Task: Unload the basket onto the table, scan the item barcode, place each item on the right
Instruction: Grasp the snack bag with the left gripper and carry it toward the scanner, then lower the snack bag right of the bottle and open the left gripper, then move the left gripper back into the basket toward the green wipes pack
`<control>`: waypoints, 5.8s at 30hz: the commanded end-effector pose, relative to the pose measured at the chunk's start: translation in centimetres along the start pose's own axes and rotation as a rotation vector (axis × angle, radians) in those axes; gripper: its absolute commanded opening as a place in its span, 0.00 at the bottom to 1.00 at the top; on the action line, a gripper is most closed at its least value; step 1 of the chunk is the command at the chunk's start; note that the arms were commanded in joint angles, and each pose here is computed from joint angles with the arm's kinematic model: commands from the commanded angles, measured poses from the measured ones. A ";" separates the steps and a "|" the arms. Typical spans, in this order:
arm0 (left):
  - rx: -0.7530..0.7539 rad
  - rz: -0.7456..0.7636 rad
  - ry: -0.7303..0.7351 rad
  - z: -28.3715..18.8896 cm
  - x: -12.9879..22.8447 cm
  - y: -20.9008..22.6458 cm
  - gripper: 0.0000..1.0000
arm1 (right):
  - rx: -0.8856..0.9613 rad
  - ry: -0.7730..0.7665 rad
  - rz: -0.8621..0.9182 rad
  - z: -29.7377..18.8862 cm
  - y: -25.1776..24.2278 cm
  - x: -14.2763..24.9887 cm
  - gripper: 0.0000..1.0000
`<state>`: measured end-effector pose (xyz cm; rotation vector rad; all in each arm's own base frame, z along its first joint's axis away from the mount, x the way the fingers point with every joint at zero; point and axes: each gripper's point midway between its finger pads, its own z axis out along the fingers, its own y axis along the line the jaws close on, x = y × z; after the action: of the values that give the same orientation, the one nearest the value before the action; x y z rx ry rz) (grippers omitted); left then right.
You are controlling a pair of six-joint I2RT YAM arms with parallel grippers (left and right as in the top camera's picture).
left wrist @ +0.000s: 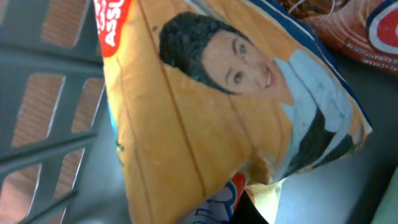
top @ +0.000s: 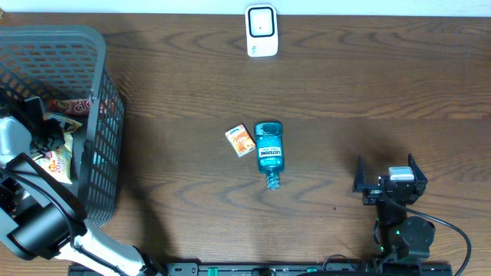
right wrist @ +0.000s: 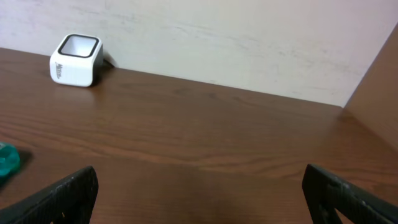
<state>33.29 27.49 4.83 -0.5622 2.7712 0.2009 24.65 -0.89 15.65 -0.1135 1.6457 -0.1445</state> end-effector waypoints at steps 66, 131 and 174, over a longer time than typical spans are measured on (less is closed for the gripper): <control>1.095 0.628 0.030 -16.1 21.1 -61.8 0.42 | -0.009 0.001 -0.008 0.0 0.2 0.1 0.99; 1.049 0.453 -0.821 -39.7 1.0 -44.9 0.99 | -0.009 0.001 -0.008 0.0 0.2 0.1 0.99; 0.079 -0.941 0.190 -6.9 3.2 -8.4 0.99 | -0.008 0.002 -0.008 0.0 0.2 0.1 0.99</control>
<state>32.26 17.84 11.54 -1.7620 2.2869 -0.1608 24.65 -0.89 15.65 -0.1131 1.6461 -0.1452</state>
